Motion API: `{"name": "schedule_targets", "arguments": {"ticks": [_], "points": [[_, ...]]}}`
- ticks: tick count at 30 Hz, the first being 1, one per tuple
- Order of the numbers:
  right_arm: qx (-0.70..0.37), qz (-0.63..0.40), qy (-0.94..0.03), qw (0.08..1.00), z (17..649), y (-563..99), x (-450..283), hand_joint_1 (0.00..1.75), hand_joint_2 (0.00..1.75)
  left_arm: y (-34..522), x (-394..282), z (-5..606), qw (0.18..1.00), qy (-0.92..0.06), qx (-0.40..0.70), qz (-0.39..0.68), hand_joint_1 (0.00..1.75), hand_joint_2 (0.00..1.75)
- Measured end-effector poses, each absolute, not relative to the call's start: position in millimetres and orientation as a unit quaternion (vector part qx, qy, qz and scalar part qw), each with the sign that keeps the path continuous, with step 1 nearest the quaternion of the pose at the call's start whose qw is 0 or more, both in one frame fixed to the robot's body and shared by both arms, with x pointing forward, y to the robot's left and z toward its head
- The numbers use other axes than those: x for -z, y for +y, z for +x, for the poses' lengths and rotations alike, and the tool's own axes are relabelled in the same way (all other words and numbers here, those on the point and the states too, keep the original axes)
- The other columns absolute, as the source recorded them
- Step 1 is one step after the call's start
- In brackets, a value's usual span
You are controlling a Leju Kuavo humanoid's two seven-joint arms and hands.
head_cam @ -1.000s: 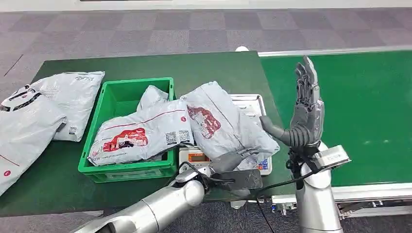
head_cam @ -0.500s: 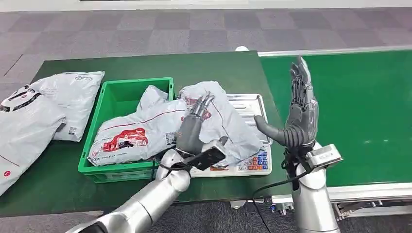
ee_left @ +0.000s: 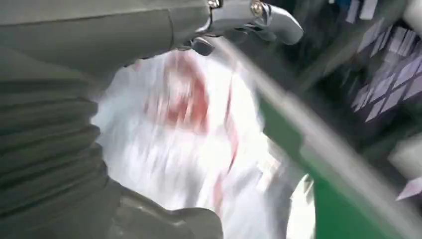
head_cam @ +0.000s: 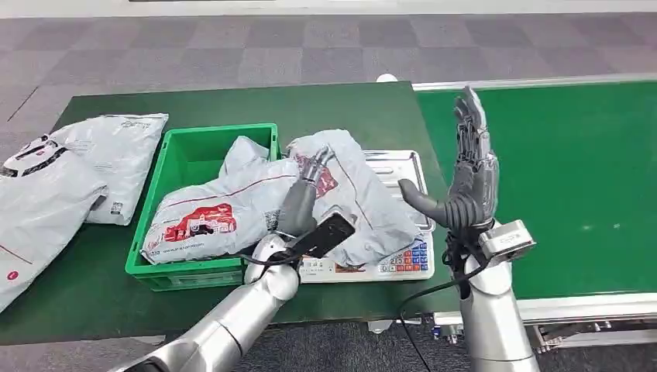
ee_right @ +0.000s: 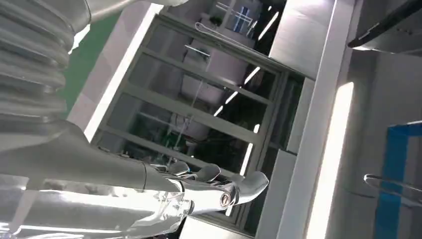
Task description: Moved the parcel from conveyor to table for the left to box.
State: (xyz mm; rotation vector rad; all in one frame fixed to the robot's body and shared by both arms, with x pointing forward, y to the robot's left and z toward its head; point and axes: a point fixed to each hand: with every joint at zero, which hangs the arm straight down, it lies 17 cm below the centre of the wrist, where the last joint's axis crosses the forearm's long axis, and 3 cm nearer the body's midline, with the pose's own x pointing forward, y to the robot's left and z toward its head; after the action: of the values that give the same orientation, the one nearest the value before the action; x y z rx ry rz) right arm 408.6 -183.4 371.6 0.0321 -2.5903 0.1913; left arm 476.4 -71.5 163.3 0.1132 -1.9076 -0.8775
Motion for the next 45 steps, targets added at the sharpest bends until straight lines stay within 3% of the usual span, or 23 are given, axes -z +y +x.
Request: {"name": "schedule_targets", "arguments": {"ticks": [8, 36, 37, 45], "points": [[-0.086, 0.001, -0.958, 0.272, 410, -181, -367, 0.0, 1.75, -100, -107, 448, 0.519, -0.702, 0.487, 0.014, 0.0, 1.75], [-0.112, -0.01, -0.952, 0.283, 413, -173, -356, 0.0, 1.75, -91, -74, 448, 0.535, -0.649, 0.54, 0.037, 0.0, 1.75], [-0.112, -0.01, -0.952, 0.283, 413, -173, -356, 0.0, 1.75, -90, -73, 448, 0.536, -0.647, 0.541, 0.04, 1.71, 1.75], [-0.134, -0.012, -0.949, 0.287, 414, -166, -351, 0.0, 1.75, -84, -84, 458, 0.513, -0.67, 0.531, 0.079, 1.75, 1.75]]}}
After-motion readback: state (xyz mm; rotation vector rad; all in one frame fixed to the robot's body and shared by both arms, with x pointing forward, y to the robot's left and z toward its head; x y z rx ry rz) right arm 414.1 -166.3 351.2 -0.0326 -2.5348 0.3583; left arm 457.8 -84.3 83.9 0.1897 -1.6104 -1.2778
